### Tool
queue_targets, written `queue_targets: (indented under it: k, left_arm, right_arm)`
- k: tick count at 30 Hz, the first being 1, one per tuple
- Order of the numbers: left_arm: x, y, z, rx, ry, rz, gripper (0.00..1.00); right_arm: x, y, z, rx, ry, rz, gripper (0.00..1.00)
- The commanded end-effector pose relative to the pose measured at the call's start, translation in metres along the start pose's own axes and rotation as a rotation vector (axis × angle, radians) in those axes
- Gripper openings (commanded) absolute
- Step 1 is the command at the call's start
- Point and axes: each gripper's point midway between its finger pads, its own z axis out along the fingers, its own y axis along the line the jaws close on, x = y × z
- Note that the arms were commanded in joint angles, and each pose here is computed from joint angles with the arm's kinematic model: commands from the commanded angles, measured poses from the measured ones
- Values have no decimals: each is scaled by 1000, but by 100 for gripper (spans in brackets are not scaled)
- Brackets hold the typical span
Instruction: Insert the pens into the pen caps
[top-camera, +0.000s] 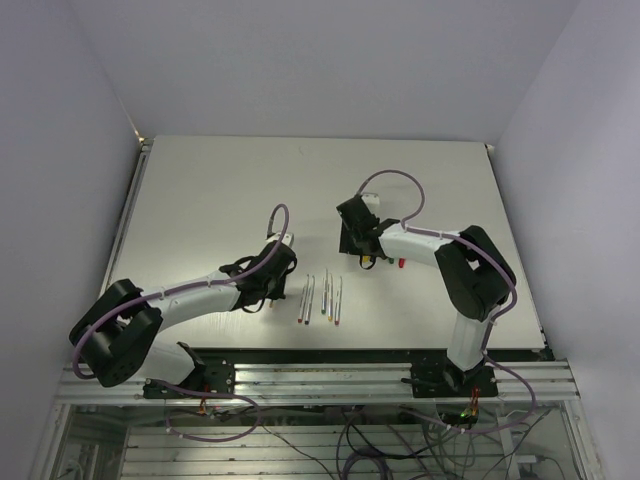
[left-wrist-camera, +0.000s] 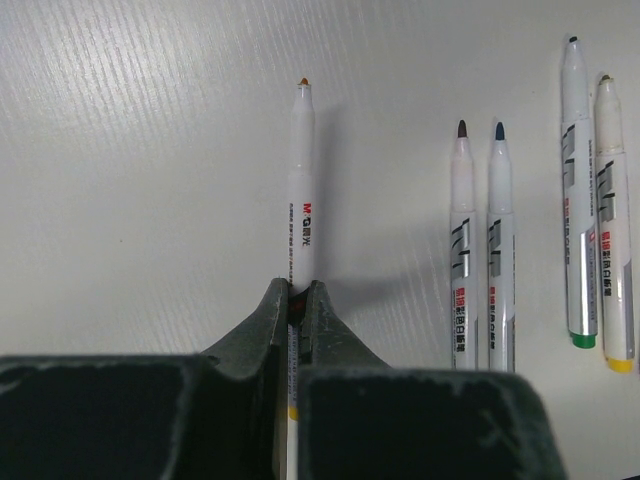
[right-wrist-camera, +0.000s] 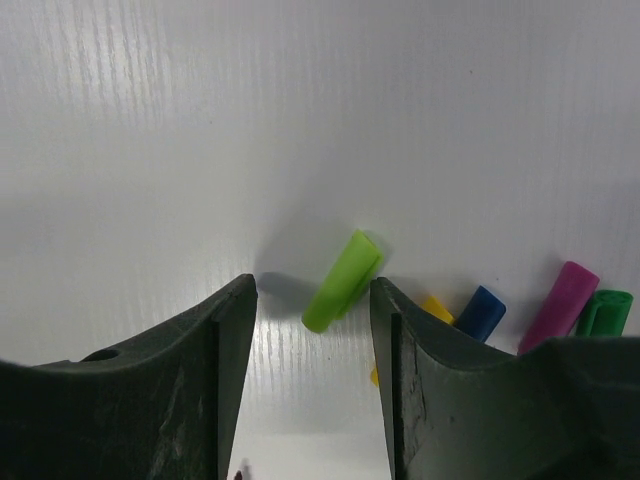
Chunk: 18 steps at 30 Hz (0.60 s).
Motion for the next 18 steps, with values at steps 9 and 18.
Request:
queue_targets:
  k: [9, 18]
  left_arm:
    - [-19, -8, 1, 16, -44, -13, 7]
    - [-20, -8, 0, 22, -49, -19, 7]
  right_arm:
    - [2, 4, 13, 17, 20, -16, 40]
    - [17, -9, 15, 68, 61, -31, 30]
